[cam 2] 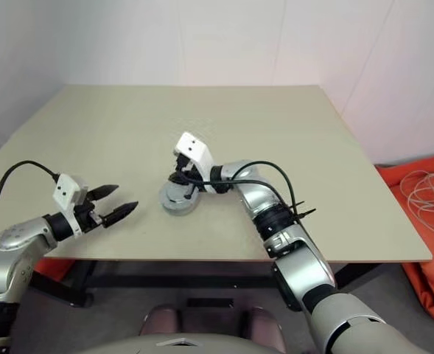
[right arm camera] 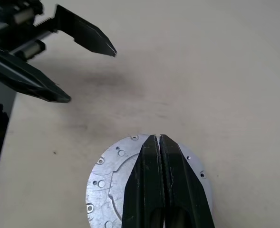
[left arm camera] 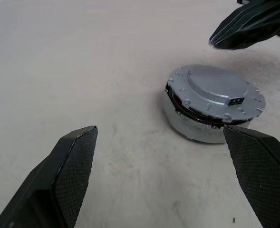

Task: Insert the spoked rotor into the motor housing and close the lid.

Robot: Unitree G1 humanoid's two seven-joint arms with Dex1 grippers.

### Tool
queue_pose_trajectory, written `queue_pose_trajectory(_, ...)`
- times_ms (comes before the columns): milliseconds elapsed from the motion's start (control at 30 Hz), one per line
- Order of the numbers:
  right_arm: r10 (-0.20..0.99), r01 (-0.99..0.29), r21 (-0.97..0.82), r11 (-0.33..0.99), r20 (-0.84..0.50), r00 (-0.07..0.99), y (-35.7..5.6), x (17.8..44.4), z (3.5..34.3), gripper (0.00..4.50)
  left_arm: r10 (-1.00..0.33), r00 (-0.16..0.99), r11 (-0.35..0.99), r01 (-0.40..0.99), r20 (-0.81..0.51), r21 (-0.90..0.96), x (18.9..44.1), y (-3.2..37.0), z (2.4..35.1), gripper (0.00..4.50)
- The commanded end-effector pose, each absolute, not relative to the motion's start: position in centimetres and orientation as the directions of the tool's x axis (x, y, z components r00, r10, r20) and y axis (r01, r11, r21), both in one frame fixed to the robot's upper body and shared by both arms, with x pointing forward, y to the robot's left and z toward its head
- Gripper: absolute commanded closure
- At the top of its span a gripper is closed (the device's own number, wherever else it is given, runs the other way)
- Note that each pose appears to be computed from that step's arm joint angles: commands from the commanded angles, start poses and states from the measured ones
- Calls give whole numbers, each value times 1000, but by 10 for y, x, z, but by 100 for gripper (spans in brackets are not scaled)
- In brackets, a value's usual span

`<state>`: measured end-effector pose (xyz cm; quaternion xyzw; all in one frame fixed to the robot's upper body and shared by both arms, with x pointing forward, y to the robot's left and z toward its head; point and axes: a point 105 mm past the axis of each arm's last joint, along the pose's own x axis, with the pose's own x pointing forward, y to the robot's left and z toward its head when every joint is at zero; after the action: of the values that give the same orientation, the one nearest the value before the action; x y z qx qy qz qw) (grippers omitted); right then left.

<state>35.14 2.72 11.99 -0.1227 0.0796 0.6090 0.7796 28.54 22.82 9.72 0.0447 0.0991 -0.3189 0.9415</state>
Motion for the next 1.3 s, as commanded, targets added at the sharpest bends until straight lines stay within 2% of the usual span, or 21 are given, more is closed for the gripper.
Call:
queue_pose_trajectory(33,951,-971,-83,222,-203,235,19,348,138,409,-606,772,778,625,-190,58,288,226,108,0)
queue_pose_trajectory(133,951,-973,-66,221,-205,230,14,345,135,330,-641,746,750,659,-179,57,283,223,111,0)
queue_pose_trajectory(433,953,-974,-54,222,-199,228,13,340,123,12,-658,734,742,670,-171,23,276,225,110,0)
queue_pose_trajectory(1300,926,-963,-143,227,-274,259,32,354,95,5,-641,746,755,656,-180,29,271,229,110,0)
